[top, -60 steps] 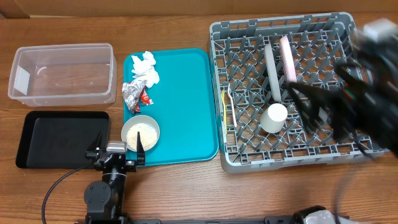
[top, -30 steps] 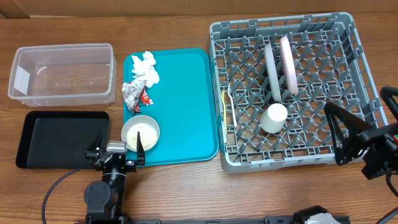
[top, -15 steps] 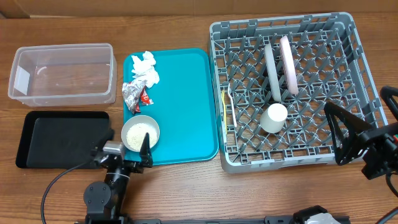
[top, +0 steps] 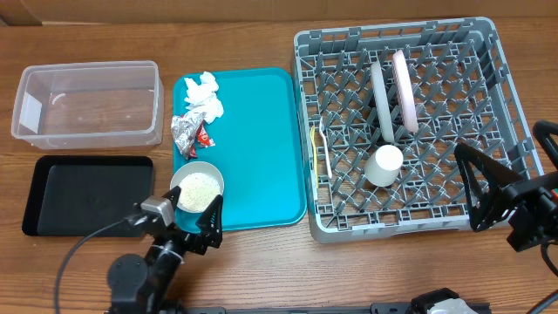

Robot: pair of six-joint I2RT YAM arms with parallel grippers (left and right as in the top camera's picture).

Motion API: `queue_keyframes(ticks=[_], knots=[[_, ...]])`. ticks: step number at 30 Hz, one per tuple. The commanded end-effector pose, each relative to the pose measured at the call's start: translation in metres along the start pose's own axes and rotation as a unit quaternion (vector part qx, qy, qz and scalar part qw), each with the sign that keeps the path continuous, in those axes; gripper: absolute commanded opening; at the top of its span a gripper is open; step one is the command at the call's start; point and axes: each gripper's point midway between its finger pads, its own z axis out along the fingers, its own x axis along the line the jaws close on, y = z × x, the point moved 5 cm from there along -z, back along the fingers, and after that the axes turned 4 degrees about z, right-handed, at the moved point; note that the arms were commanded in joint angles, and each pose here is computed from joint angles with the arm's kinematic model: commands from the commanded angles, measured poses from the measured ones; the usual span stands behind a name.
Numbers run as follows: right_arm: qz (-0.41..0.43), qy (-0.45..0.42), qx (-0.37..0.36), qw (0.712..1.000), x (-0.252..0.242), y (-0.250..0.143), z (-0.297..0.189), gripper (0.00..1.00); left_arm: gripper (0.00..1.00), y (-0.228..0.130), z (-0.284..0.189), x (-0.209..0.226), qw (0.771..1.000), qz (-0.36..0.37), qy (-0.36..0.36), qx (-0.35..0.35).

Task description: Sort waste into correct bins and load items into the dishwasher rack

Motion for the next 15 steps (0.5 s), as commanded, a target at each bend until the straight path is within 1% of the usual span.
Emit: queue_keyframes(ticks=[1, 3, 5, 8, 10, 11, 14, 15], knots=[[0.002, -0.004, 0.0, 1.0, -0.001, 0.0, 0.001, 1.0, 1.0, 0.049, -0.019, -0.007, 0.998, 0.005, 0.054, -0.024], [0.002, -0.004, 0.0, 1.0, -0.001, 0.0, 0.001, 1.0, 1.0, 0.066, -0.025, -0.009, 0.997, 0.003, 0.081, -0.004], [0.002, -0.004, 0.0, 1.0, -0.001, 0.0, 0.001, 1.0, 1.0, 0.077, -0.024, -0.011, 0.995, 0.0, 0.096, 0.032], [0.002, -0.004, 0.0, 1.0, -0.001, 0.0, 0.001, 1.0, 1.0, 0.083, -0.016, -0.009, 0.985, -0.025, 0.123, 0.115], [0.002, -0.004, 0.0, 1.0, -0.001, 0.0, 0.001, 1.0, 1.0, 0.084, -0.007, -0.005, 0.972, -0.044, 0.143, 0.181], [0.002, -0.004, 0.0, 1.0, -0.001, 0.0, 0.001, 1.0, 1.0, 0.083, -0.004, -0.003, 0.967, -0.05, 0.15, 0.202], [0.002, -0.004, 0.0, 1.0, -0.001, 0.0, 0.001, 1.0, 1.0, 0.083, 0.01, 0.003, 0.941, -0.063, 0.167, 0.286], [0.002, -0.004, 0.0, 1.0, -0.001, 0.0, 0.001, 1.0, 1.0, 0.083, 0.014, 0.004, 0.937, -0.068, 0.168, 0.298]])
